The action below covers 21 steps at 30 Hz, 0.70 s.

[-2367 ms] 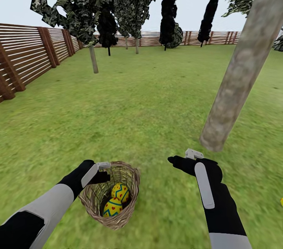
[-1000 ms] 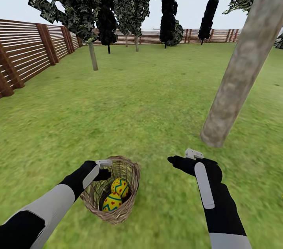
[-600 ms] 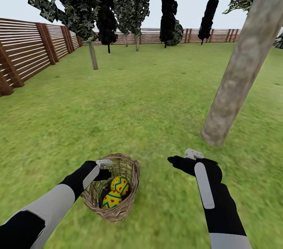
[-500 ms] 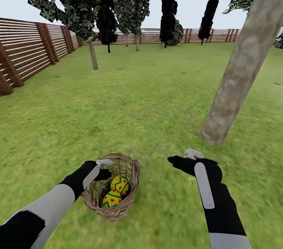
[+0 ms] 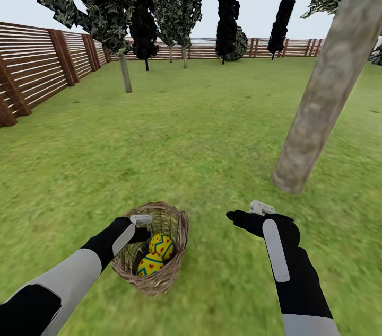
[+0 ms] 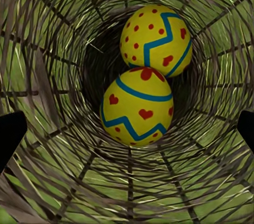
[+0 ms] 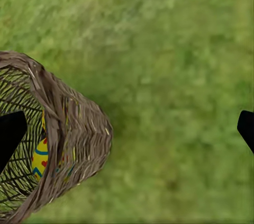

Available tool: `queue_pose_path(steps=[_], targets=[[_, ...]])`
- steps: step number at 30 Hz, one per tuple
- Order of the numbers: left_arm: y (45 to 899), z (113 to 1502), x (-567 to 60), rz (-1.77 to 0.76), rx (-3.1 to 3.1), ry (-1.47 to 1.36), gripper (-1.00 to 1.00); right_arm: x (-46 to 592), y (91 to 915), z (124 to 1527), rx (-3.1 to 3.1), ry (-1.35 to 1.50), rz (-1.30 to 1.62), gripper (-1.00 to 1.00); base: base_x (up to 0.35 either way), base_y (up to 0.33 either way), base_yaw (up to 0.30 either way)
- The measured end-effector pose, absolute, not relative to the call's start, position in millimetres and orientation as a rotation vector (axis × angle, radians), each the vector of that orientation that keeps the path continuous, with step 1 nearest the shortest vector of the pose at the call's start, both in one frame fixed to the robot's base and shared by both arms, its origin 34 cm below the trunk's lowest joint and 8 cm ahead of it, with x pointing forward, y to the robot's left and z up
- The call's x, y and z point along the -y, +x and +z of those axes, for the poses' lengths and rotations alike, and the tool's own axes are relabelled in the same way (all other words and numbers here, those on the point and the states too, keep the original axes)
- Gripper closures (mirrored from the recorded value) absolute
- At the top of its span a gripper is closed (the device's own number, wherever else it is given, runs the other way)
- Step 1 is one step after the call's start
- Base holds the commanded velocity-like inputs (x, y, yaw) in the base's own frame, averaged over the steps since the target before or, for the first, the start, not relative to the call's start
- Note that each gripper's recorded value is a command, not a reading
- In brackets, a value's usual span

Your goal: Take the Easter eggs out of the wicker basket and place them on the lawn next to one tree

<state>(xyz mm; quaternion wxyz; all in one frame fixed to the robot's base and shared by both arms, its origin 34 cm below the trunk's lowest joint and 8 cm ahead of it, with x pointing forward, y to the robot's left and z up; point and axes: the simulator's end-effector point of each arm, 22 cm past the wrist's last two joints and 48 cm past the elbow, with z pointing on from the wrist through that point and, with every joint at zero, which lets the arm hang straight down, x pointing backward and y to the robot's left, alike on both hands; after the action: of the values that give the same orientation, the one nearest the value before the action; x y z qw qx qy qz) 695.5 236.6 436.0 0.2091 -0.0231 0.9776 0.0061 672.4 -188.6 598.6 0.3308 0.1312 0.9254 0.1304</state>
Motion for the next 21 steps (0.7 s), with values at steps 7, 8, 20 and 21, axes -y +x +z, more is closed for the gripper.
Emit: queue_pose_path(steps=[7,8,20,21], targets=[[692.0,421.0,-229.2,0.007,-2.72,-0.055,-1.0,188.4,668.9,583.5,-2.419,0.342,0.34,-1.0,0.0,0.0,0.0],[691.5,418.9,-228.0,0.005,-2.72,-0.054,-1.0,188.4,668.4,581.4,-2.419,0.342,0.34,-1.0,0.0,0.0,0.0],[685.0,394.5,-205.3,-0.031,-2.723,-0.03,-1.0,188.6,665.5,567.8,-2.387,0.335,0.341,-1.0,0.0,0.0,0.0],[684.4,392.3,-205.1,-0.031,-2.724,-0.03,-1.0,187.7,665.5,567.5,-2.383,0.33,0.341,-1.0,0.0,0.0,0.0]])
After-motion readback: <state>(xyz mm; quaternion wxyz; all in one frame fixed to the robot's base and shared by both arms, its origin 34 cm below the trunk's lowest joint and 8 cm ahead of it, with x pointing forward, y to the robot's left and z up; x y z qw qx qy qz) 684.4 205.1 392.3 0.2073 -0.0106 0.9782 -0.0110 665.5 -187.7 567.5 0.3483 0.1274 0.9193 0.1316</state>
